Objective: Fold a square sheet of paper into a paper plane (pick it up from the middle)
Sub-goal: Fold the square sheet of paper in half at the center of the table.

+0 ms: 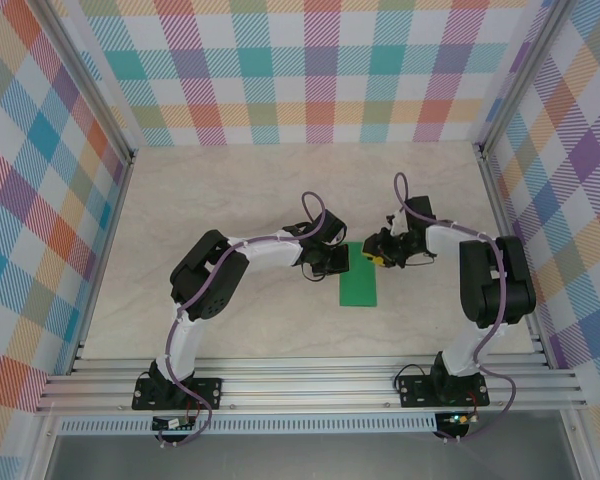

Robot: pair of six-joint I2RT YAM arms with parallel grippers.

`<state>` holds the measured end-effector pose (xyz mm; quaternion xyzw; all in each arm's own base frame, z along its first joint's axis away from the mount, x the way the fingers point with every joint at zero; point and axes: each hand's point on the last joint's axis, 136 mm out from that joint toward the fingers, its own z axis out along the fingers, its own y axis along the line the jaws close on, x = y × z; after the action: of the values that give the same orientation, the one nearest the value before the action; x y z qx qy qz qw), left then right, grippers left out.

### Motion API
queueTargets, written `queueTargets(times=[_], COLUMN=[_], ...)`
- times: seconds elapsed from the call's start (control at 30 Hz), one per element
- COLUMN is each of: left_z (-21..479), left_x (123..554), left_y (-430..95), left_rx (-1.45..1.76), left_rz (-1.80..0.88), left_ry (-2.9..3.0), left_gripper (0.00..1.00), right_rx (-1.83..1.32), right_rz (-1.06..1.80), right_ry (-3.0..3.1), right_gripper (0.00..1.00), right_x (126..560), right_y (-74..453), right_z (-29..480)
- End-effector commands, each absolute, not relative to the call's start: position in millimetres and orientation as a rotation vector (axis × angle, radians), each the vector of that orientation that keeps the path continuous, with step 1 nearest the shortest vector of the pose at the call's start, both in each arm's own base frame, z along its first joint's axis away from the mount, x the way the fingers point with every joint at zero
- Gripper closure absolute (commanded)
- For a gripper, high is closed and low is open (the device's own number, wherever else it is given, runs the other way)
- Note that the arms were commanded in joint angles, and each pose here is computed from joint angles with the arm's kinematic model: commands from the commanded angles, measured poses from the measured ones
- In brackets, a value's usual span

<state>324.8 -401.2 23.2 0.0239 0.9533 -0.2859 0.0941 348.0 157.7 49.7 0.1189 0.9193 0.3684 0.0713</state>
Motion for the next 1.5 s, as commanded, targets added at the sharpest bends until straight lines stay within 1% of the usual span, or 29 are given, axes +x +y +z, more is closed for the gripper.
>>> queueTargets(times=[0.0,0.1,0.37,0.6,0.7,0.83,1.03,1.13,1.37,1.47], left_z=[-12,-13,-13,-14,-14,-12,-12,-13,-11,-10], left_x=[297,297,296,296,296,297,296,295,294,294], left_y=[-383,-383,-382,-379,-380,-380,-380,-379,-377,-374], left_rx=[0.095,0.093,0.092,0.089,0.091,0.089,0.094,0.096,0.102,0.102], left_rz=[-0.695,-0.693,-0.690,-0.679,-0.681,-0.682,-0.682,-0.680,-0.665,-0.655], left_ry=[2.979,2.980,2.979,2.984,2.983,2.980,2.980,2.982,2.983,2.981], left_gripper=[1.00,1.00,1.00,1.00,1.00,1.00,1.00,1.00,1.00,1.00], right_rx=[0.311,0.326,0.359,0.292,0.290,0.316,0.383,0.397,0.307,0.308], right_rz=[1.072,1.062,1.016,1.062,1.078,1.077,1.052,1.045,1.077,1.119], right_ry=[2.789,2.816,2.879,2.778,2.771,2.794,2.855,2.861,2.784,2.773], right_gripper=[0.69,0.69,0.69,0.69,0.69,0.69,0.69,0.69,0.68,0.68], right_x=[358,363,360,382,391,396,387,388,402,401], right_y=[159,159,155,159,159,159,155,152,153,156], right_z=[45,32,7,51,53,41,9,5,57,65])
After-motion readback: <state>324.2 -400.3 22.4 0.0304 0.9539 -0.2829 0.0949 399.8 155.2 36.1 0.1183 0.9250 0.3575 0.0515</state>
